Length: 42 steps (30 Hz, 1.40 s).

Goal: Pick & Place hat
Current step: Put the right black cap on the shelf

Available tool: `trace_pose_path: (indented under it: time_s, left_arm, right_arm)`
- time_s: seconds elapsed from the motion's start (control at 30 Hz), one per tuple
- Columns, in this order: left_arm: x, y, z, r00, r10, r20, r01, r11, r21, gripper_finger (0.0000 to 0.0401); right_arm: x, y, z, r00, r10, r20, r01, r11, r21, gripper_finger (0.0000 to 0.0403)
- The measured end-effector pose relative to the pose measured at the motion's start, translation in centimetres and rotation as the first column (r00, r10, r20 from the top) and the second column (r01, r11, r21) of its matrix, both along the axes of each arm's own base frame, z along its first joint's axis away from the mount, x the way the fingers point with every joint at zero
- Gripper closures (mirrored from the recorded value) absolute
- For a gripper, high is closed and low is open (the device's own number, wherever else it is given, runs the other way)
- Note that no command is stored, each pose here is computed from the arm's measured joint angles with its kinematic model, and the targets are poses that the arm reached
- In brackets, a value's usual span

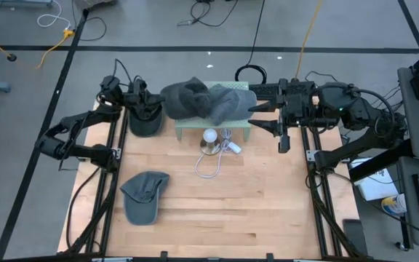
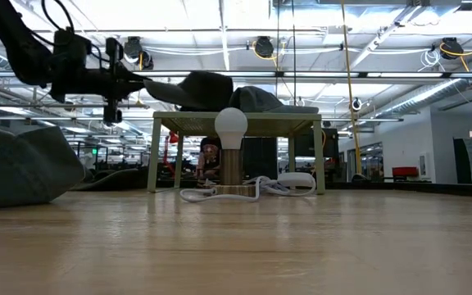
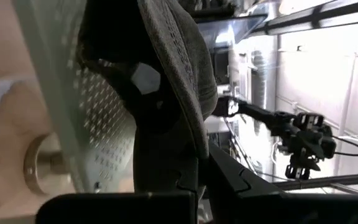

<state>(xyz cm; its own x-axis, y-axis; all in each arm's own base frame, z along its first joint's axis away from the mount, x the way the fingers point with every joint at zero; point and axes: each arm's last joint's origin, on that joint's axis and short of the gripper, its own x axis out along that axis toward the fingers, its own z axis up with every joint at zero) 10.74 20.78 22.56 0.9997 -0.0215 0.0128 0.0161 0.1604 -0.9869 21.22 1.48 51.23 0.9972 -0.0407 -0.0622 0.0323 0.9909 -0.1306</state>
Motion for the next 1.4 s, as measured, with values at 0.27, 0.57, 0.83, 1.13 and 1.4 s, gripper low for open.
trace_pose_path:
  time_s: [0.27,0.57,0.83,1.13,1.4]
  left_arm:
    - [1.9,1.8,0.8,0.999,-0.048,0.005,0.048,0.998,0.036,0.0392]
    - [3.0,2.9,2.0,0.997,-0.071,0.014,0.069,0.993,0.091,0.0392]
    - [3.1,2.8,0.8,0.996,-0.077,-0.034,0.078,0.997,0.022,0.0392]
    - [3.1,2.9,-0.4,0.994,0.023,-0.106,-0.019,0.999,0.037,0.0379]
    - [3.0,3.0,-1.3,0.975,0.124,-0.184,-0.122,0.992,0.020,0.0272]
  right_arm:
    - [0.0,0.0,-0.1,1.000,0.001,-0.009,-0.001,0.999,-0.033,0.0273]
    - [0.0,0.0,-0.2,1.000,0.003,-0.028,-0.005,0.997,-0.075,0.0273]
    - [0.0,-0.1,-0.3,0.999,-0.002,-0.038,-0.001,0.997,-0.082,0.0273]
    - [0.0,-0.3,-0.3,0.999,-0.010,-0.040,0.007,0.997,-0.076,0.0273]
    - [0.0,-0.3,-0.3,0.999,-0.010,-0.040,0.007,0.997,-0.075,0.0273]
